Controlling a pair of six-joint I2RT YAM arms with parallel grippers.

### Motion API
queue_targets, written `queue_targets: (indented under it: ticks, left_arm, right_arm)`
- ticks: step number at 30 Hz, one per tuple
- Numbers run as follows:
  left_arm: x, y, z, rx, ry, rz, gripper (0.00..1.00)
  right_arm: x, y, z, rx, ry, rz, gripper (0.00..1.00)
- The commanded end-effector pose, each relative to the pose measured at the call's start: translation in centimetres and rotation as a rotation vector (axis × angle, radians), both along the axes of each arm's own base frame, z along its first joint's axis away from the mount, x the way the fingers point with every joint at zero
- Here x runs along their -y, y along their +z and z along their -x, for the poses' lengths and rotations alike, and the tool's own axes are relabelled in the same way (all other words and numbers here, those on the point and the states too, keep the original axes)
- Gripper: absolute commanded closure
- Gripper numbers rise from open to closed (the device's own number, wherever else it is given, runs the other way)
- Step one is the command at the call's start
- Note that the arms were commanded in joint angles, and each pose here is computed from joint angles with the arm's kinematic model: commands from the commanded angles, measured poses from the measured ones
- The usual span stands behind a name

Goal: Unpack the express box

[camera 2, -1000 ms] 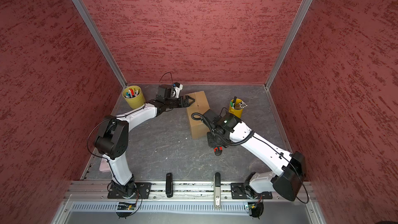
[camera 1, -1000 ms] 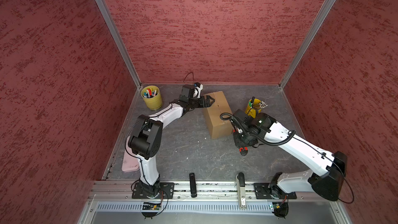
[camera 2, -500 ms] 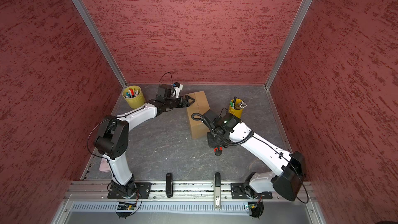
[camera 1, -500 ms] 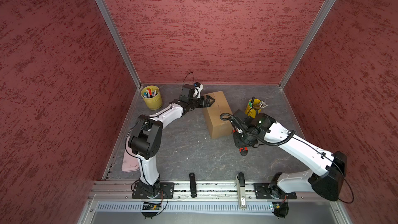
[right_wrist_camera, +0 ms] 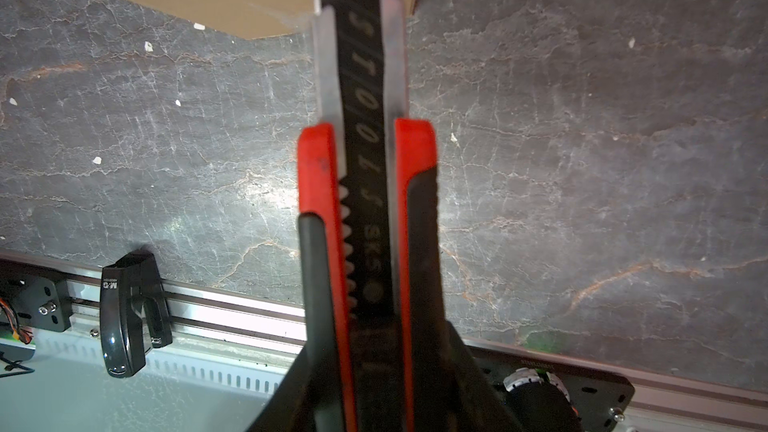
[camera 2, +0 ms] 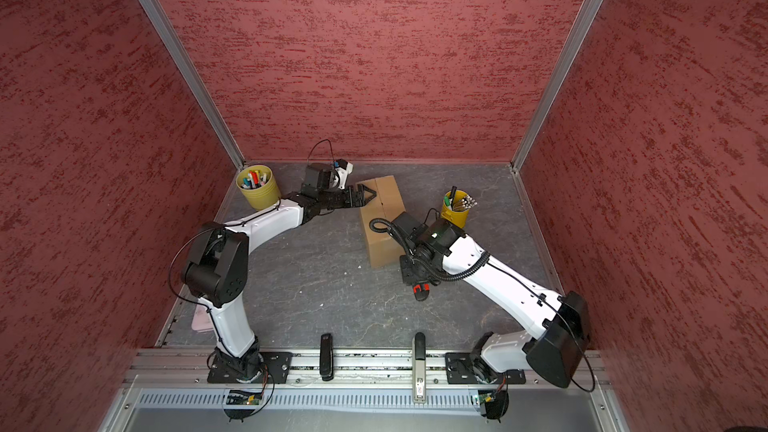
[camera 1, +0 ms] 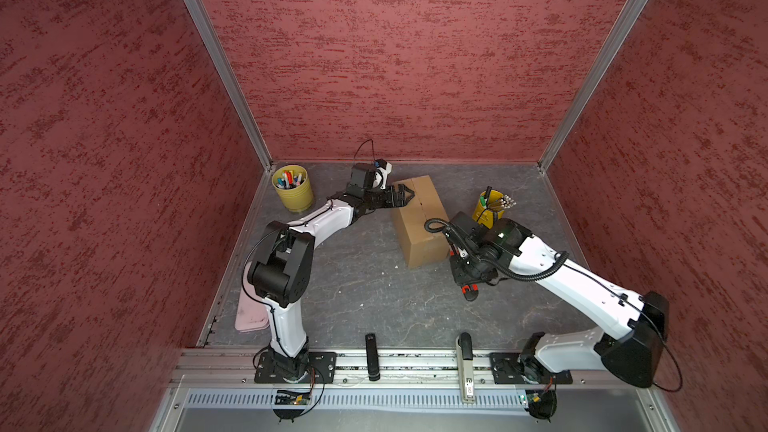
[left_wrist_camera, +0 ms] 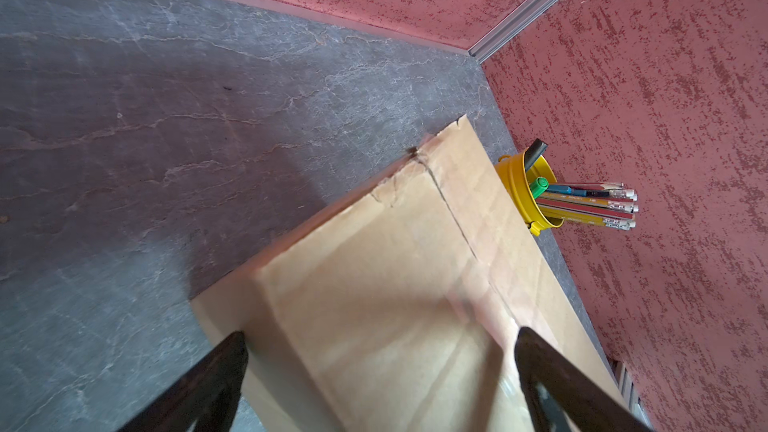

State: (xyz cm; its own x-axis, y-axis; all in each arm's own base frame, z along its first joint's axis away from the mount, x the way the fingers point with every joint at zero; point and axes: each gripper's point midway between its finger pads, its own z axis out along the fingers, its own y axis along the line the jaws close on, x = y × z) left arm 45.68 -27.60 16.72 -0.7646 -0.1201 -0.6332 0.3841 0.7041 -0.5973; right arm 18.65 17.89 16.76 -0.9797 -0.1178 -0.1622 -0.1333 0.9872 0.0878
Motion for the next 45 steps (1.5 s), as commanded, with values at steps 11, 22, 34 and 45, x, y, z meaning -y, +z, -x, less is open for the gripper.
queue_targets:
  ticks: [11, 22, 34, 45]
  left_arm:
    - [0.5, 0.1, -0.3, 0.017, -0.012, 0.007, 0.00]
    - [0.5, 0.1, -0.2, 0.019, -0.014, 0.011, 0.00]
    - [0.8, 0.5, -0.1, 0.024, -0.019, 0.026, 0.00]
    - [1.2, 0.3, 0.3, 0.019, -0.029, 0.037, 0.00]
  right_arm:
    - [0.0, 0.2, -0.9, 0.022, -0.007, -0.001, 1.00]
    - [-0.3, 0.1, -1.2, 0.018, -0.002, -0.003, 1.00]
    - [-0.6, 0.1, -1.7, 0.019, 0.003, -0.003, 1.00]
    - [-0.9, 0.4, -2.3, 0.028, 0.003, -0.005, 1.00]
